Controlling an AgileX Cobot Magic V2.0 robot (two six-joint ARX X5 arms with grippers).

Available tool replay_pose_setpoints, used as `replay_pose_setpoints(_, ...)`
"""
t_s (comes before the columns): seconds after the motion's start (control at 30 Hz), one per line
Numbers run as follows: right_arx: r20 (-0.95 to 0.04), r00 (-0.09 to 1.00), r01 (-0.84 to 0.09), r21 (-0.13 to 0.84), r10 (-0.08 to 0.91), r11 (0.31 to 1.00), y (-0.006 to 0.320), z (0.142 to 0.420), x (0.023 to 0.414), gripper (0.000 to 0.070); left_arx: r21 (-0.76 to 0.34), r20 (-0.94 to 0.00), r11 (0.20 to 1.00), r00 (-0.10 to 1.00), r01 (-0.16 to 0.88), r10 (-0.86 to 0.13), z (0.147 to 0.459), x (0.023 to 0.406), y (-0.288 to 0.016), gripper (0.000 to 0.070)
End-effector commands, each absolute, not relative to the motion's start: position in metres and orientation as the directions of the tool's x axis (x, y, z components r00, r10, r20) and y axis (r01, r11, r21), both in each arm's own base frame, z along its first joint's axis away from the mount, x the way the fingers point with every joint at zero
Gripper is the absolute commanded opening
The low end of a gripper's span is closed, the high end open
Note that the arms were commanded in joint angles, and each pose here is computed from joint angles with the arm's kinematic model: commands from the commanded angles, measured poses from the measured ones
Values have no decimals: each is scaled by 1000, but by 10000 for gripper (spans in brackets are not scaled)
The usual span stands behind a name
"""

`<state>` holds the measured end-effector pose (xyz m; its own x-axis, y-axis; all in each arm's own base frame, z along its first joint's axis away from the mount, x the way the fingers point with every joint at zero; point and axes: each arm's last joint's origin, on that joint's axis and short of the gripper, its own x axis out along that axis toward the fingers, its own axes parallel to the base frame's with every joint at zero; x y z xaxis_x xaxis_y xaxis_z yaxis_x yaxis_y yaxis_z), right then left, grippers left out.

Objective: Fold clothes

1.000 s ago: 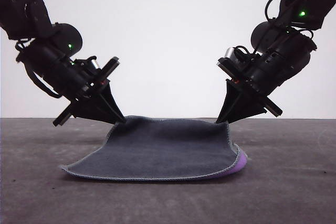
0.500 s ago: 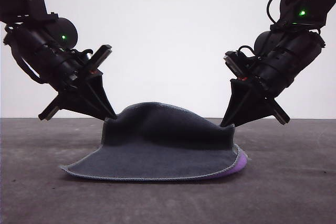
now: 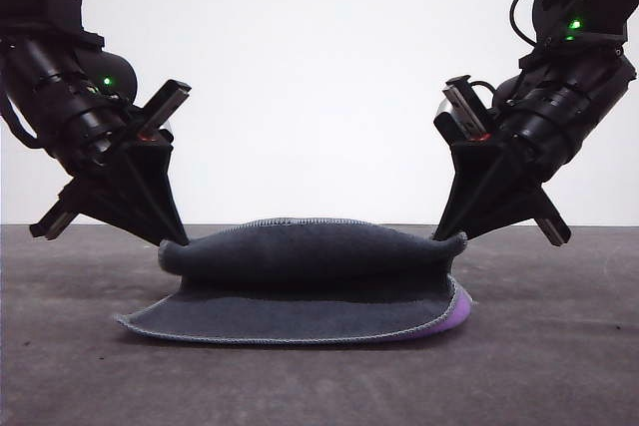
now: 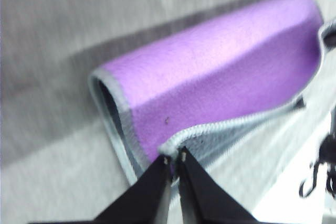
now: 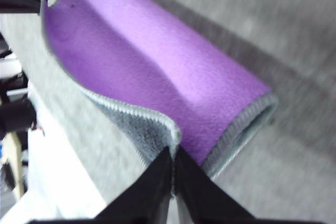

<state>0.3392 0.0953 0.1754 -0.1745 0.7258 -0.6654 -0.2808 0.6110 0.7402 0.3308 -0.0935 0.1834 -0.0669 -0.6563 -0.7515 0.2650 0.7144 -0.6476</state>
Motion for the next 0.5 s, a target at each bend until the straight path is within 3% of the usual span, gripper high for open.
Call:
replay_pose_setpoints(0.0, -660, -197, -303, 744, 725, 596, 99, 172, 342, 0, -651, -743, 694, -71, 305, -666, 187, 333, -95, 11)
replay_pose_setpoints(0.47, -657, -268, -293, 753, 705, 590, 111, 172, 332, 0, -669, -737, 690, -127, 277, -664, 186, 327, -95, 11)
